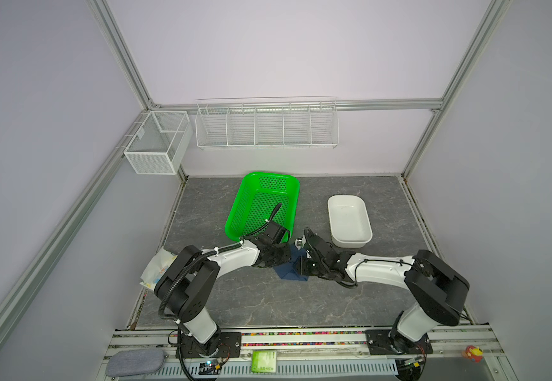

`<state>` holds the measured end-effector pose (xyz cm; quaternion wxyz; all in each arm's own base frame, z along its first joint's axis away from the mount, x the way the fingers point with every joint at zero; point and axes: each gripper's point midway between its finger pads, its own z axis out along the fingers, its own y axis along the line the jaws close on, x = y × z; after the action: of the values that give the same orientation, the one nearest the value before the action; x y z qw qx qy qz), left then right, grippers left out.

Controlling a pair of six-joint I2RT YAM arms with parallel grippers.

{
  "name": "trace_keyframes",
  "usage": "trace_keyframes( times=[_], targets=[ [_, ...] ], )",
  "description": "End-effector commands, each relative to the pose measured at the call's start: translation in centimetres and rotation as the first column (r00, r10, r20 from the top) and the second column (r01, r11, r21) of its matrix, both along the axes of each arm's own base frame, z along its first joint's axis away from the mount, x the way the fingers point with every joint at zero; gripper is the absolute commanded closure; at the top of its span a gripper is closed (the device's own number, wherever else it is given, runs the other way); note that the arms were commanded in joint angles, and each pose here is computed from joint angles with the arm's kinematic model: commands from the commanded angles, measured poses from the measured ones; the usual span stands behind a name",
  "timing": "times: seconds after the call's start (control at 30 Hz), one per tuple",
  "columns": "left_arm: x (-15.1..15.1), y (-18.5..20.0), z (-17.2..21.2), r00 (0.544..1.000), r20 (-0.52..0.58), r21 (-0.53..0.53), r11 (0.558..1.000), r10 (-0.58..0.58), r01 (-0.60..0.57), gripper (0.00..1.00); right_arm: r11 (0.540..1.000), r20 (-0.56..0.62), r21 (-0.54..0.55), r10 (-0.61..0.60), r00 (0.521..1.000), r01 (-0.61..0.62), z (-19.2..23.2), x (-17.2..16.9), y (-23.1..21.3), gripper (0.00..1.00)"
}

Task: Place the utensils on the paper napkin and roll it up

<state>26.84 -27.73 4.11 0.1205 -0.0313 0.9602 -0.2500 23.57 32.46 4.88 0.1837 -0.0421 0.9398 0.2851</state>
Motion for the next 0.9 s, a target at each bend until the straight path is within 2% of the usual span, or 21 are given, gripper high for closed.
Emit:
trace_keyframes(
  times=[0.0, 0.23, 0.57, 0.87],
  targets=[
    [-1.0, 1.1, -0.8, 1.000, -0.025, 0.050, 0.999, 0.001, 0.001, 1.00, 0.999, 0.014, 0.032, 0.005, 1.000, -0.005, 1.0, -0.5, -0.2, 0.54],
    [-1.1, 1.3, -0.6, 1.000, -0.013, 0.058, 0.998, -0.012, 0.013, 1.00, 0.994, 0.000, 0.091, -0.066, 0.998, 0.066, 1.2, -0.9, -2.2, 0.54],
    [-1.0, 1.3, -0.6, 1.000, -0.009, 0.063, 0.998, -0.022, 0.022, 1.00, 0.995, -0.045, 0.093, -0.031, 0.999, 0.035, 0.2, -1.6, -1.9, 0.84],
    [-1.2, 1.4, -0.7, 1.000, -0.012, 0.065, 0.997, -0.026, 0.027, 1.00, 0.999, -0.098, 0.037, 0.006, 0.995, -0.003, -2.1, -2.5, -1.7, 0.87]
  ],
)
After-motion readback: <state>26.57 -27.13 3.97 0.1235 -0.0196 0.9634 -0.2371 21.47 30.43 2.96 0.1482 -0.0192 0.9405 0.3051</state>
